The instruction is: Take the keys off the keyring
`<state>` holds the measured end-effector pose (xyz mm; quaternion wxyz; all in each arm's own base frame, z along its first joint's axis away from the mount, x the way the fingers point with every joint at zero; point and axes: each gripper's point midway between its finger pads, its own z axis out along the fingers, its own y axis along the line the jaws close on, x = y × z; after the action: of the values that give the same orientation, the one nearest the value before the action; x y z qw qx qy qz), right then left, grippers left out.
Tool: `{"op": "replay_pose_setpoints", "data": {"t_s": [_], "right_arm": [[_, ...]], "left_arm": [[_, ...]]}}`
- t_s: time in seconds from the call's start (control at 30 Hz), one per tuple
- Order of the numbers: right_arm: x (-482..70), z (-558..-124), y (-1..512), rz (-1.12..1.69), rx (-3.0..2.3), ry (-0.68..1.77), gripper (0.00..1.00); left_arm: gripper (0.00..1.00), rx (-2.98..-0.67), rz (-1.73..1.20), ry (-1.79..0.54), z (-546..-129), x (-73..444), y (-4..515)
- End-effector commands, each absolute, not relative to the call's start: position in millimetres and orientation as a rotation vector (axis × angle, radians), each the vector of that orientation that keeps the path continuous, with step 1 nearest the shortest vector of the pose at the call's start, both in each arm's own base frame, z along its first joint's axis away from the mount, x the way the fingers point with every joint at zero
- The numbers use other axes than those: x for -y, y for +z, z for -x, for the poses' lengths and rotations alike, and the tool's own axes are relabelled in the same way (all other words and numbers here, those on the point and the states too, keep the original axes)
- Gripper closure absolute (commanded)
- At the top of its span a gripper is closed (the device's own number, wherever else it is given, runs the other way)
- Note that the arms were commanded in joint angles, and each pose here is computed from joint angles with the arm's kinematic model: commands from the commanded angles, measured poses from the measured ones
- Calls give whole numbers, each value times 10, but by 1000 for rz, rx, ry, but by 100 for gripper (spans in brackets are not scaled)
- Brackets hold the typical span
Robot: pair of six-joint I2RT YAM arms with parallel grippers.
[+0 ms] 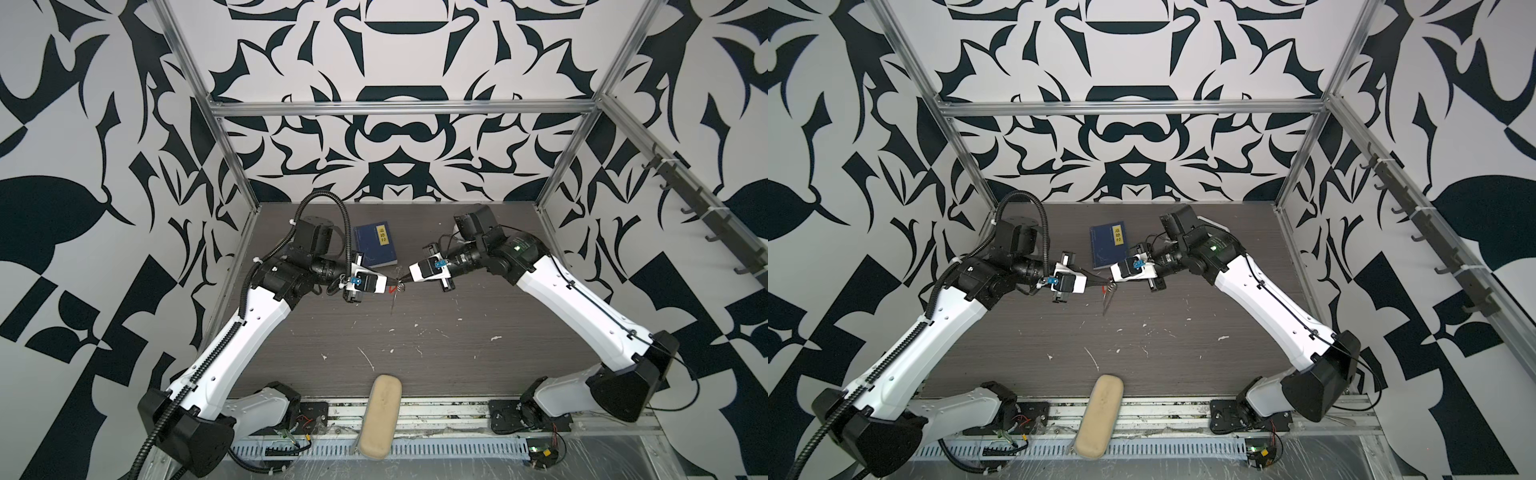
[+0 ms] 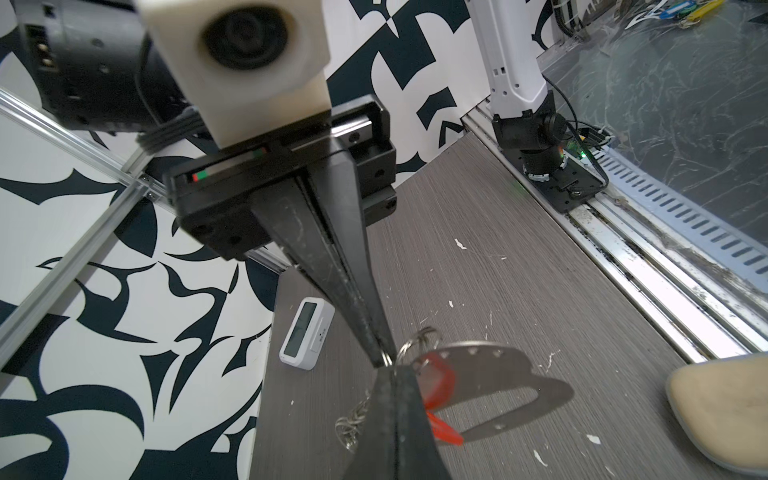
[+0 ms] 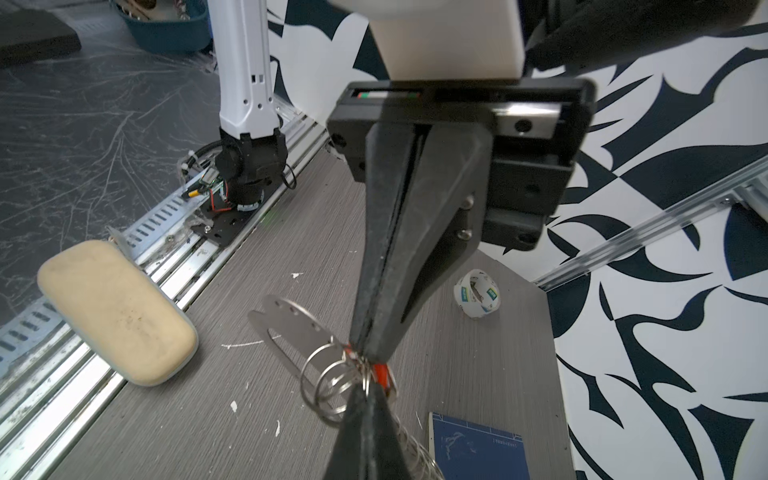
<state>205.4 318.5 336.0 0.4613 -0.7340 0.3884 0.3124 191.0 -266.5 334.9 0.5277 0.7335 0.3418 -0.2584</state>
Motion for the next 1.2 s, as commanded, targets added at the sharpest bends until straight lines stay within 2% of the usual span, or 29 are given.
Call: {"op": "replay_pose_setpoints", "data": {"t_s": [0.0, 0.33, 0.63, 1.17], "right_arm": [[-3153, -1924, 3796, 1693, -810, 822, 100], [-3213, -2050, 3506, 1694, -920, 850, 100], [-3229, -2105, 3537, 1699, -921, 820, 84], [-3218, -2120, 3690, 1726, -914, 790, 81]], "left_arm": [[100, -864, -1746, -602, -1951, 2606, 3335], [100, -827, -1726, -613, -1985, 2653, 3453], [100, -848, -1733, -623, -1956, 2635, 3385], [100, -856, -1750, -616, -1911, 2599, 3355]]}}
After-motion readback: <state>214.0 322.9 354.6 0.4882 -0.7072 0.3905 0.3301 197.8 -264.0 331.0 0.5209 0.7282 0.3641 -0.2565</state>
